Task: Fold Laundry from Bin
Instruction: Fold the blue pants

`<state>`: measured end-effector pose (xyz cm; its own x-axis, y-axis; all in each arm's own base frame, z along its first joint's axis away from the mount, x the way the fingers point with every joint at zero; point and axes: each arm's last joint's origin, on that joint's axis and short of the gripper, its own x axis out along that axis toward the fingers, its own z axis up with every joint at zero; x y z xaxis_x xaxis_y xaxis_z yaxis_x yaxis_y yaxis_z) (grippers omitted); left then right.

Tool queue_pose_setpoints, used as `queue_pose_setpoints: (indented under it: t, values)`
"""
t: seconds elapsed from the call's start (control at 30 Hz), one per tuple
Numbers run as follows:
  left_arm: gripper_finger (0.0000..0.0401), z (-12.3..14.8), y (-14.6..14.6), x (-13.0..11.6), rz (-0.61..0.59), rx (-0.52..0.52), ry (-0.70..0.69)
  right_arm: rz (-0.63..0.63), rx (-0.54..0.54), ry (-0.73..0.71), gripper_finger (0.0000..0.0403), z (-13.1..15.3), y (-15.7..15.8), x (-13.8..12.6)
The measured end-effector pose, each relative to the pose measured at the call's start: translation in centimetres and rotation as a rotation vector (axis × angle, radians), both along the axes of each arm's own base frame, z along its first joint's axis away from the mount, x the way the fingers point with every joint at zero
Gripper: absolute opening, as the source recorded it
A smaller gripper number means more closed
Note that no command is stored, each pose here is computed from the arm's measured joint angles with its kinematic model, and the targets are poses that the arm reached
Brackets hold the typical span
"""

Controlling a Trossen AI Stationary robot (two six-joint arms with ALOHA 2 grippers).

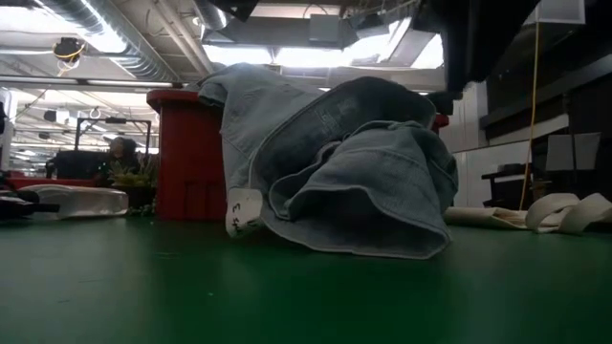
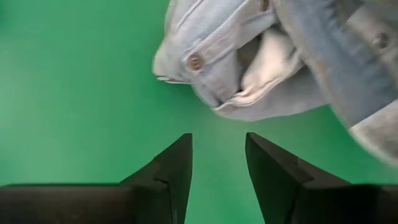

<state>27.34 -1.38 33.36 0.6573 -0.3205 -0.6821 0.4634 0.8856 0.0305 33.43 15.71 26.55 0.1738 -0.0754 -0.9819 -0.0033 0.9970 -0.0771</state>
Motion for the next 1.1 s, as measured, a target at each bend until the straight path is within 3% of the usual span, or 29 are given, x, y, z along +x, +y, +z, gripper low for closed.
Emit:
queue_pose_setpoints:
  t: [0.2, 0.33, 0.5, 0.83, 1.1]
  values:
    - [0.0140, -0.2, -0.6, -0.2, -0.017, 0.007, 0.024, 0.062, -0.086, 0.088, 0.0132, 1.5, -1.6, -0.4]
    - [0.0140, -0.3, -0.6, -0.3, -0.016, 0.005, 0.041, 0.067, -0.290, 0.124, 0.0127, 3.3, -2.4, -1.4]
    - [0.0141, -0.3, -0.6, -0.4, 0.028, -0.033, 0.074, 0.116, -0.480, 0.039, 0.0127, 3.6, -2.3, -1.2]
    - [0.0141, -0.4, -0.6, -0.5, 0.042, -0.044, 0.096, 0.119, -0.495, 0.047, 0.0127, 2.1, -1.9, -0.2]
    - [0.0141, -1.6, -0.5, -2.3, 0.088, -0.057, 0.338, 0.114, -0.547, 0.047, 0.0127, 0.3, -2.1, 0.2]
